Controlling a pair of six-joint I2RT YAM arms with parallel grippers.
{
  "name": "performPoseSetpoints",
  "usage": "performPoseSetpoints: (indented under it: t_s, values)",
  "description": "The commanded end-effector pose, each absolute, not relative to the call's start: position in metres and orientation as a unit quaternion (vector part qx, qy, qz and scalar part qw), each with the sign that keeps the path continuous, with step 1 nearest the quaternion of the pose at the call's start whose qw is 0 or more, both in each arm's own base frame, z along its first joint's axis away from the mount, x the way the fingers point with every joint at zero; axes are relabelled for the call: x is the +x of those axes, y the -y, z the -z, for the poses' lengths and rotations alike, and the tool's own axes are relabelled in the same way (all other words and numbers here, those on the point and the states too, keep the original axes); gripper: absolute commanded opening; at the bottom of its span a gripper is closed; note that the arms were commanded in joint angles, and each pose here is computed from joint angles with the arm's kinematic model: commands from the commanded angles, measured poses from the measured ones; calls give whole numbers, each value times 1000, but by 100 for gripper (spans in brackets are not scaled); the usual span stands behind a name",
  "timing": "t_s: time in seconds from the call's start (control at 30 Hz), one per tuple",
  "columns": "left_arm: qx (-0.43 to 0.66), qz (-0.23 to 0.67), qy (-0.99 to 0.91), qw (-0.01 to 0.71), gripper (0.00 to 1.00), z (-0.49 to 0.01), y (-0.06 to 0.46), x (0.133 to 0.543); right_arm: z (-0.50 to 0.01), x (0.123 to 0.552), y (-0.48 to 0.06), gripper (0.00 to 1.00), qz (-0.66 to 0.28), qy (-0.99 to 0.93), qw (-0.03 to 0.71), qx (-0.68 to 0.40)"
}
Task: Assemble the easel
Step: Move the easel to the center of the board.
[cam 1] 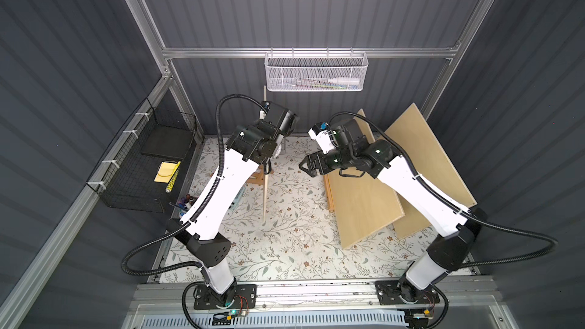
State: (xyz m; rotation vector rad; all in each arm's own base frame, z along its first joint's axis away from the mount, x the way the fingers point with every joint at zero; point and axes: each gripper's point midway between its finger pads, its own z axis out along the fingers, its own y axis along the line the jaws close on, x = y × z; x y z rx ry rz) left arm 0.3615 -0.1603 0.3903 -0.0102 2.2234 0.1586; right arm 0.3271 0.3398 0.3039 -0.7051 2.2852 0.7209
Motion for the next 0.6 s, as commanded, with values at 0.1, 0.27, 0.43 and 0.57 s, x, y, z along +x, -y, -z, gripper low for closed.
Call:
performPoseSetpoints:
  t_s: [0.1,0.27,0.43,0.57]
  values:
    - [-109,-78,-799,586,0,-492,94,329,-275,321,-399,92,-239,-870,296,-314]
    - [-119,-117,-786,596,0,-503,67,309,-256,314,-426,93,-201,-881,292,-314]
    - [-117,-131,-781,599,0,-509,59,303,-253,324,-444,94,-180,-881,295,-324]
    - [-114,-130,-778,604,0,-516,59,303,-235,332,-455,94,-165,-890,276,-323]
